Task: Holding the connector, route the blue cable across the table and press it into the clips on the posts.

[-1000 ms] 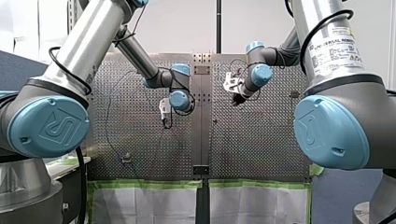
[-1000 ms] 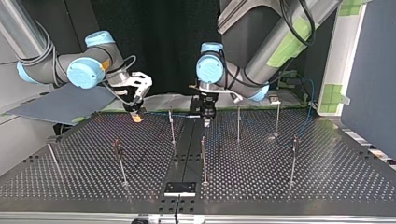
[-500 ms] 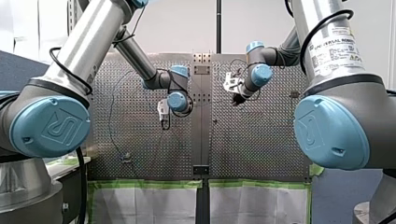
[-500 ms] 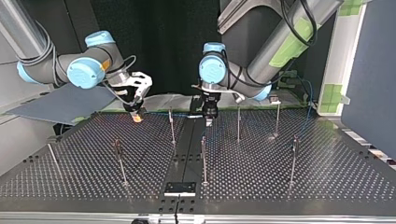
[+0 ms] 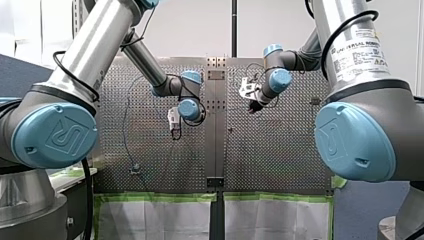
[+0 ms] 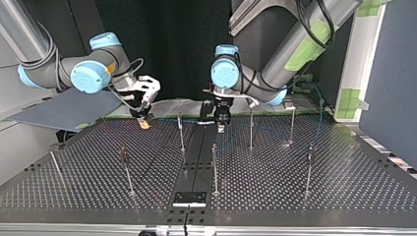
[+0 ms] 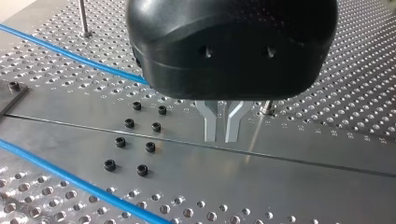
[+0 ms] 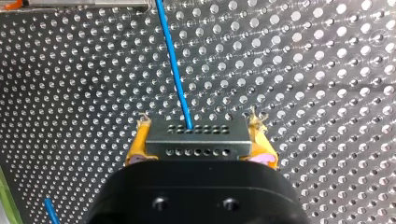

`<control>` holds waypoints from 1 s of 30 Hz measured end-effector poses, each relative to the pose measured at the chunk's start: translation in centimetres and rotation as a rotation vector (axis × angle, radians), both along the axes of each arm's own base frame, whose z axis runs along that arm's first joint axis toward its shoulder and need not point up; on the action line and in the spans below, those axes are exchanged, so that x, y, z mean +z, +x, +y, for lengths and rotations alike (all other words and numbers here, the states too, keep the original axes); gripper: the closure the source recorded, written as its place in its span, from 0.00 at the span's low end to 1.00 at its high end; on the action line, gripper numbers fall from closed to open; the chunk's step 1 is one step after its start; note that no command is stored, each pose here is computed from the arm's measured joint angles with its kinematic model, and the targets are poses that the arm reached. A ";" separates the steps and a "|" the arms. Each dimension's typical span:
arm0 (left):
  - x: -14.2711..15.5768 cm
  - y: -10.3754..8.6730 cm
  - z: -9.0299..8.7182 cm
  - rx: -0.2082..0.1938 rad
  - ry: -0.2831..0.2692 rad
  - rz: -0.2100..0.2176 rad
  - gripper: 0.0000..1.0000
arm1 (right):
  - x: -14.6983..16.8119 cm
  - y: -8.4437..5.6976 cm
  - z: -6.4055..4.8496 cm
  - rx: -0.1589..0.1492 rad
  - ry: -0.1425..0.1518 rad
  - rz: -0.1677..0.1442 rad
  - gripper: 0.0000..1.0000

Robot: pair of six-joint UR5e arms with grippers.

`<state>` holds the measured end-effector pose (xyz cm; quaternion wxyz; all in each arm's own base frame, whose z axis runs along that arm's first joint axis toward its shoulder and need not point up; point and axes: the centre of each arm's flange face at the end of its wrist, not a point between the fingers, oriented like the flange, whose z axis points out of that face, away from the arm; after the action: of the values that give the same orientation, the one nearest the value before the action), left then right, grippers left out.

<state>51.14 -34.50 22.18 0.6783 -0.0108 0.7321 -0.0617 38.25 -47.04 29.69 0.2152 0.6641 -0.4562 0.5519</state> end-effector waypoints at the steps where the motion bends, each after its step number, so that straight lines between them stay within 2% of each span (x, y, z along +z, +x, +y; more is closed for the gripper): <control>1: 0.0 0.0 0.0 0.000 0.000 0.000 0.88 | 0.0 0.0 0.0 0.000 0.000 0.000 1.00; 30: -0.2 0.0 0.3 0.001 0.003 0.004 0.88 | 0.0 0.0 0.0 0.000 0.000 0.000 1.00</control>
<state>51.16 -34.25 21.99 0.6771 -0.0104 0.7334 -0.0601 38.25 -47.04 29.69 0.2152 0.6641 -0.4562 0.5519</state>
